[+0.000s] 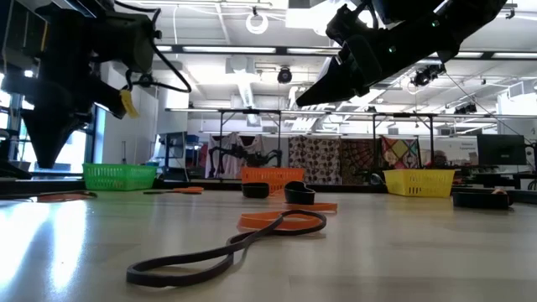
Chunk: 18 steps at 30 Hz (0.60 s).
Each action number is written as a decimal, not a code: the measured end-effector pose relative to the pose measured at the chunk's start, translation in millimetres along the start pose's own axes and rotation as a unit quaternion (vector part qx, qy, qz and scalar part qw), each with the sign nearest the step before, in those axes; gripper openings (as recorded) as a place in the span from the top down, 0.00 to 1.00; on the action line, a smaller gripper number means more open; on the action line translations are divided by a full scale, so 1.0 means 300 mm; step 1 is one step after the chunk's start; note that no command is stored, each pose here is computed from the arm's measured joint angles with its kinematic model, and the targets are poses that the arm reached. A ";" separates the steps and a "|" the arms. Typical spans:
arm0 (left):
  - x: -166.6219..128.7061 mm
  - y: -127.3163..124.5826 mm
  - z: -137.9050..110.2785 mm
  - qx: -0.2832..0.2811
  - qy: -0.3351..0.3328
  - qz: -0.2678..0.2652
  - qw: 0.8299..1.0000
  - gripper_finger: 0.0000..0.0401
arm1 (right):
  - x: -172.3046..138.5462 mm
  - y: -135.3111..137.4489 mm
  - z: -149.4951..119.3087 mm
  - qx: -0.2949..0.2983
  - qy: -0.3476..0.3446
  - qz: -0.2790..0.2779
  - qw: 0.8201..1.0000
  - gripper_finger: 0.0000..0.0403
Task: Sort rubber bands into baskets
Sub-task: Put the middle left blue rubber band into the orange bin
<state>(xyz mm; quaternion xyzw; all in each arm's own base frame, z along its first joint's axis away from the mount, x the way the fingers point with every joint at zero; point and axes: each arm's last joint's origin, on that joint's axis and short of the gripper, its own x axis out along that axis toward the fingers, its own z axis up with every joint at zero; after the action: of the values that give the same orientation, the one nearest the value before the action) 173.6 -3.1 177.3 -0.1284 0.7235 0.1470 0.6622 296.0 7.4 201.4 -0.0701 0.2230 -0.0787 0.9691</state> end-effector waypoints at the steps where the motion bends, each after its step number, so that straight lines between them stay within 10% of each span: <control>1: 0.004 -0.006 -0.001 0.004 -0.004 -0.002 1.000 0.94 | 0.000 0.000 0.000 0.000 0.000 0.000 1.000 1.00; 18: 0.120 -0.009 -0.071 -0.025 0.021 0.026 0.999 0.65 | 0.000 0.001 -0.001 0.000 0.000 0.007 1.000 1.00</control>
<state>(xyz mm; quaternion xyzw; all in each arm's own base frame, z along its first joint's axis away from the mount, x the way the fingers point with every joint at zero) 151.9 -13.5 143.0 -0.1290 0.7365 0.1794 0.6393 296.0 7.7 201.1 -0.0687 0.2240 -0.0715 0.9695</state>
